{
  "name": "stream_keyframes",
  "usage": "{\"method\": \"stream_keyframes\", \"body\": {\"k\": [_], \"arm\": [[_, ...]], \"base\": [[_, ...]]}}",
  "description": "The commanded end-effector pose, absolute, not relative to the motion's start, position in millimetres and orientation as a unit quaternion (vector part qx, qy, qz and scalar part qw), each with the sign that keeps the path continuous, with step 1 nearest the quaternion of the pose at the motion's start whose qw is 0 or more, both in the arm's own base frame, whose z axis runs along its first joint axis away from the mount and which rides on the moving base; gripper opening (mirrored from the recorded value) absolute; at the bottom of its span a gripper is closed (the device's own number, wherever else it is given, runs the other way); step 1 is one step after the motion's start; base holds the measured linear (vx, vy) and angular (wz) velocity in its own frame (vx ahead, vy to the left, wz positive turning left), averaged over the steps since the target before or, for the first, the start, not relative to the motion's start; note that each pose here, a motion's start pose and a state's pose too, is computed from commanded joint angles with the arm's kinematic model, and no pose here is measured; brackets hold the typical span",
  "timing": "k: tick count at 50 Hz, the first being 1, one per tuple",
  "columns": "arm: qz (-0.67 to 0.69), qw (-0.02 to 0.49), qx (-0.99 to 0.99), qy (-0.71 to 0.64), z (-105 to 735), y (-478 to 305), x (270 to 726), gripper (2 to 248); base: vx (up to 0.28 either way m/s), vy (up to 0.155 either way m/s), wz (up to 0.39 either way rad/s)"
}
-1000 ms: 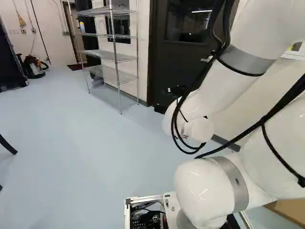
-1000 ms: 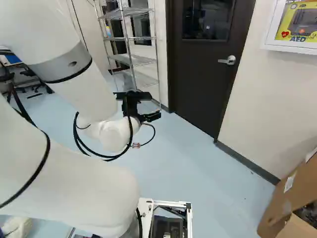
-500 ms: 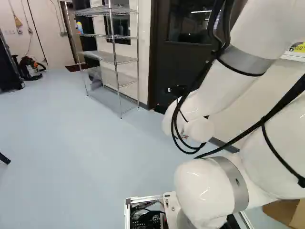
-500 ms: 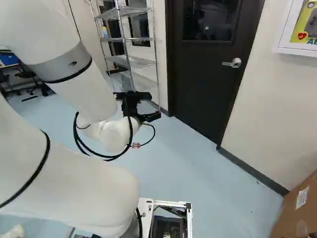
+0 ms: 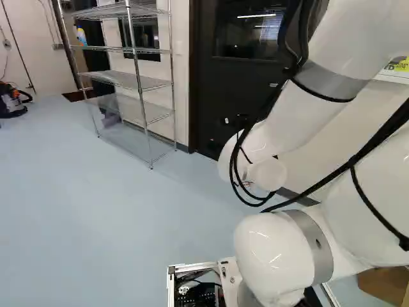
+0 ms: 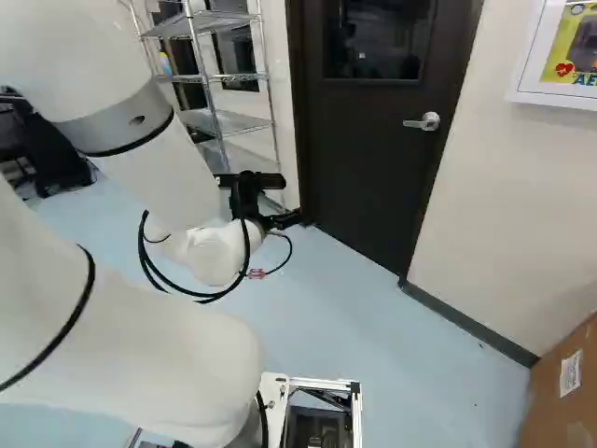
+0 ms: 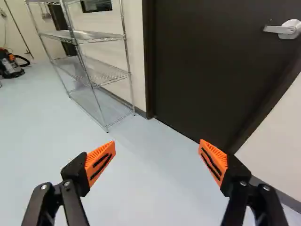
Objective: Open the door and move inside
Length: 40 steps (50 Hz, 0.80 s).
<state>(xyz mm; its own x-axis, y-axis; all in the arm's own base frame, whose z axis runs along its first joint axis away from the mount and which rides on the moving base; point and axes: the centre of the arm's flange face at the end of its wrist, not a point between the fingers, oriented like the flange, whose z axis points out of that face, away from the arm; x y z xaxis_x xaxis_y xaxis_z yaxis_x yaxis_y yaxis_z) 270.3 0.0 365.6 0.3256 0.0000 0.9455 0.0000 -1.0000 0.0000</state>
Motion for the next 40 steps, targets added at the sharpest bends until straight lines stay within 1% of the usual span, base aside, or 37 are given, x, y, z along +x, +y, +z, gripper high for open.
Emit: {"method": "stream_keyframes", "body": {"k": [40], "arm": [[0.581,0.000,0.814,0.000,365.6,0.0,270.3,247]], "base": [[0.213,0.012,-0.358]]}}
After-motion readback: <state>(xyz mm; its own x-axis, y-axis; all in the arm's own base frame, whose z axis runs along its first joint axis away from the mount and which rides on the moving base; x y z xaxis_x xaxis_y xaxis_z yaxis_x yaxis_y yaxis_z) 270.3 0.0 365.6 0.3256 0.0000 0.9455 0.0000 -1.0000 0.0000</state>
